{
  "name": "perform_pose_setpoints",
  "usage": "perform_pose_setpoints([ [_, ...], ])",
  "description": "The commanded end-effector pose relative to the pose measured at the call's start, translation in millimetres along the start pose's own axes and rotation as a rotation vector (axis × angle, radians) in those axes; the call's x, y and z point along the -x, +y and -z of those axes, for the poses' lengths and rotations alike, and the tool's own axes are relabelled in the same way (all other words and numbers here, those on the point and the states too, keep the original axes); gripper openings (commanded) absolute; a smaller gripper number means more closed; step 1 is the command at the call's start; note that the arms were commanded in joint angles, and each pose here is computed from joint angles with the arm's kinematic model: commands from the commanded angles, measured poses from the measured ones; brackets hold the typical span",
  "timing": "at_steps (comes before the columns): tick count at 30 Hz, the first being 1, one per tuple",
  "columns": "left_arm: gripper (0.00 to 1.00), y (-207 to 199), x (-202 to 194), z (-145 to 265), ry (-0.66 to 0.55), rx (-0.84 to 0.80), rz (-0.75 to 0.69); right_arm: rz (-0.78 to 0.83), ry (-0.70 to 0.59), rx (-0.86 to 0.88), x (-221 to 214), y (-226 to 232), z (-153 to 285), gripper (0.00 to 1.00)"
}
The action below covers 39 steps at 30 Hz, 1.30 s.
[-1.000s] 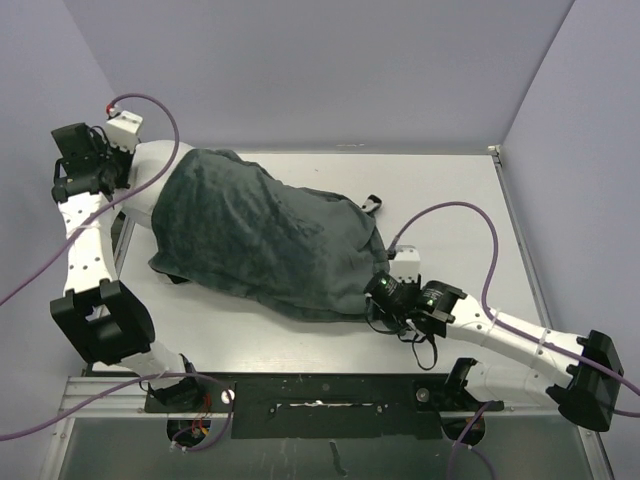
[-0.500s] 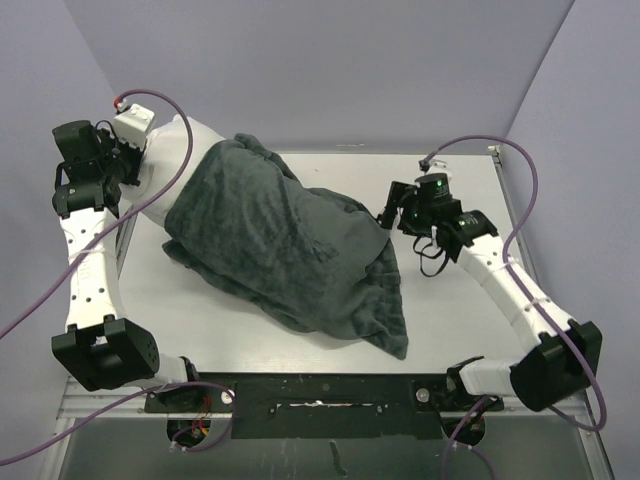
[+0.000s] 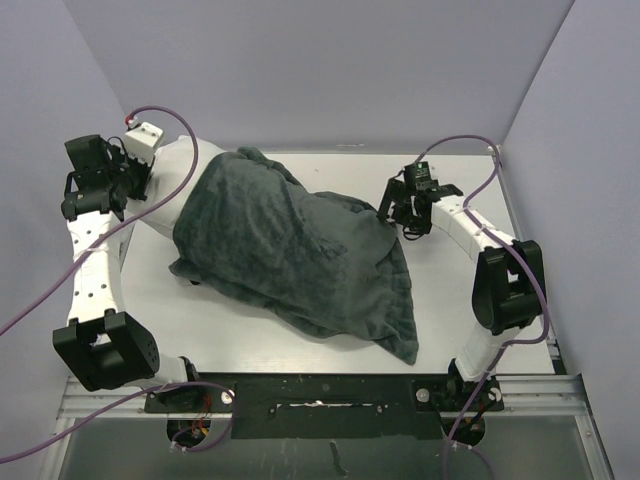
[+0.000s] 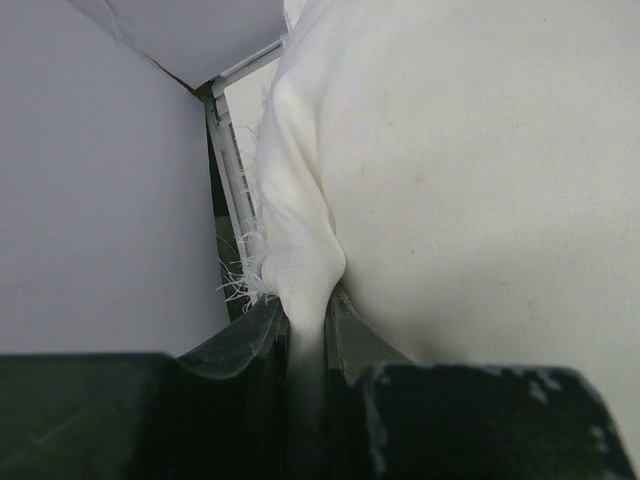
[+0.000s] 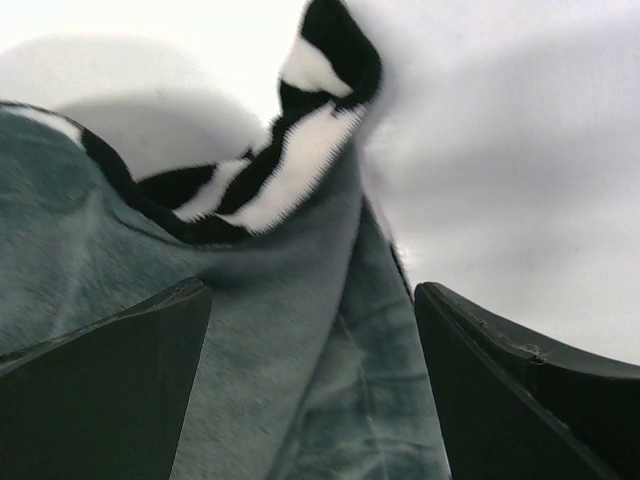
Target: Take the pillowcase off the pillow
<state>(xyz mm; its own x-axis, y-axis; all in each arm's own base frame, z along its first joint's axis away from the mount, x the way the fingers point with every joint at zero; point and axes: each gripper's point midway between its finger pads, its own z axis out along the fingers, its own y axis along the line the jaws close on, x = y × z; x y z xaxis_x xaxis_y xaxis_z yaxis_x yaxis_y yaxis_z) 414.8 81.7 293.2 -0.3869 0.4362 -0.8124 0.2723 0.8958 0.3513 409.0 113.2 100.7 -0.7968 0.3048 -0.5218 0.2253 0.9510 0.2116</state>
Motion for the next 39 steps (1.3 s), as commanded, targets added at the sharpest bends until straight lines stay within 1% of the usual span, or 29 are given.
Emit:
perform_pose_setpoints([
  [1,0.00,-3.8,31.0,14.4,-0.118,-0.014,-0.060,-0.038,-0.086,0.050,37.7,20.1,-10.6,0.85],
  [6,0.00,-2.9,29.5,14.2,-0.105,-0.007,-0.067,-0.082,-0.056,0.063,38.9,23.7,-33.9,0.84],
  [8,0.00,-1.7,30.4,15.3,-0.103,-0.002,-0.068,-0.103,-0.031,0.081,30.9,26.6,-42.9,0.80],
  [9,0.00,-1.2,30.5,15.8,-0.102,0.001,-0.069,-0.118,-0.015,0.088,25.5,27.3,-47.0,0.76],
  [10,0.00,-0.7,31.0,16.9,-0.104,0.005,-0.068,-0.129,0.004,0.096,19.2,28.1,-51.1,0.70],
  [11,0.00,-0.6,31.6,17.9,-0.105,0.007,-0.068,-0.136,0.021,0.105,13.0,29.0,-54.2,0.65],
  [15,0.00,-0.7,34.7,22.2,-0.111,0.011,-0.065,-0.151,0.046,0.109,1.2,25.1,-53.7,0.24],
  [16,0.00,-0.7,35.3,23.5,-0.113,0.011,-0.068,-0.151,0.044,0.102,2.2,22.8,-50.5,0.15],
  [18,0.00,0.0,36.4,25.8,-0.114,0.016,-0.082,-0.151,0.032,0.080,8.0,15.1,-41.2,0.01],
  [22,0.00,7.9,33.7,27.5,-0.099,0.041,-0.105,-0.179,0.004,0.044,23.8,-11.4,-19.5,0.00],
  [25,0.00,19.1,27.7,27.2,-0.081,0.069,-0.112,-0.213,0.009,-0.002,28.4,-42.4,-4.0,0.00],
  [29,0.00,43.8,19.5,25.6,-0.063,0.120,-0.109,-0.288,-0.011,-0.058,32.3,-89.8,17.3,0.00],
  [33,0.00,71.4,15.0,27.8,-0.058,0.156,-0.062,-0.333,-0.028,-0.151,31.4,-135.9,37.5,0.00],
  [39,0.00,102.4,13.2,37.7,-0.086,0.203,-0.038,-0.376,-0.054,-0.272,27.3,-186.8,61.2,0.00],
])
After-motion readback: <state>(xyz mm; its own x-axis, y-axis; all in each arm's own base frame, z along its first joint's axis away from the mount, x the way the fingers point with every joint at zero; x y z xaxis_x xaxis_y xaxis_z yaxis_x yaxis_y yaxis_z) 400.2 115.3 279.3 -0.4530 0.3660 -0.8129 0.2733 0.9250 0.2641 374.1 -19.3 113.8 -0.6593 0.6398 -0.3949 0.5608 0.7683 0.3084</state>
